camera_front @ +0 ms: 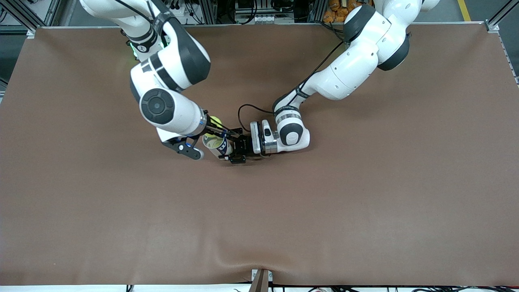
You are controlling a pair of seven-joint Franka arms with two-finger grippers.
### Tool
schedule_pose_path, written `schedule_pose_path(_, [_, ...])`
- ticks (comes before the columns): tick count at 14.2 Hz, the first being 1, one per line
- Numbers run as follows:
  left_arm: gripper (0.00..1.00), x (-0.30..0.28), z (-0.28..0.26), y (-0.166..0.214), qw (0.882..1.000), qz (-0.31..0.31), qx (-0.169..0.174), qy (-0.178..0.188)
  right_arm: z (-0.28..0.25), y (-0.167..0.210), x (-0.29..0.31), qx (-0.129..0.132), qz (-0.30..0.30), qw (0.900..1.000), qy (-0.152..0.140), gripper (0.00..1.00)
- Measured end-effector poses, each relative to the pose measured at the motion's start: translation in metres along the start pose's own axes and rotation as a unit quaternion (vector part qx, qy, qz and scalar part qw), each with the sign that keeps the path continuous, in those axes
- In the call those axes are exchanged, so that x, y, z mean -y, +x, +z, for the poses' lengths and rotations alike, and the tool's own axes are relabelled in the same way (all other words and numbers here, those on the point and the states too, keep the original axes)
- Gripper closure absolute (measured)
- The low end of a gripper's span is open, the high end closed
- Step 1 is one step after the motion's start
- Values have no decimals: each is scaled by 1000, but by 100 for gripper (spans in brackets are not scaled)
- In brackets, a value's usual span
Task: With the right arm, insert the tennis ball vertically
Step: 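Carry the second ball over the can opening with the right gripper, then release the second ball into the can and withdraw the right gripper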
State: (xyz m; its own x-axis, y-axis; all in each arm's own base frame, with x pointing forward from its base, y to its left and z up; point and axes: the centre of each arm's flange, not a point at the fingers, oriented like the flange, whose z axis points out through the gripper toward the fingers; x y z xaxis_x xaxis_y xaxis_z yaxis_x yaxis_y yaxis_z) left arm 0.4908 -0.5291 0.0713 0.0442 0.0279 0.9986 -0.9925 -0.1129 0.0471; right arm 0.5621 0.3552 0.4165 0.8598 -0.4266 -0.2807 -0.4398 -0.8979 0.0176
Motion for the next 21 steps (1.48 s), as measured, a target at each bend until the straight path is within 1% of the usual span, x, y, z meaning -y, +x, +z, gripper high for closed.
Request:
schedule_pose_path(5, [24,0,0,0,1000,0,-1,0,12,14,1,-5,16,1000,3,33])
schedule_pose_path(10, [24,0,0,-1,1000,0,-2,-1,20,18,2,-4,22,1000,0,33])
schedule_pose_path(11, [24,0,0,-1,1000,0,-2,-1,20,19,2,-4,24,1000,0,28])
schedule_pose_path(12, [23,0,0,-1,1000,0,-2,-1,20,20,1,-4,25,1000,0,17])
schedule_pose_path(14, [23,0,0,-1,1000,-1,-2,-1,20,21,0,-5,27,1000,0,1])
schedule_pose_path(18, [22,-1,0,-2,1000,-1,-2,-1,19,23,-1,-6,29,1000,1,0])
schedule_pose_path(20, [20,-1,0,-2,1000,-1,-2,-1,19,24,-2,-6,30,1000,1,0])
schedule_pose_path(21, [14,0,-1,-3,1000,-1,0,-1,18,27,-3,-6,32,999,1,0])
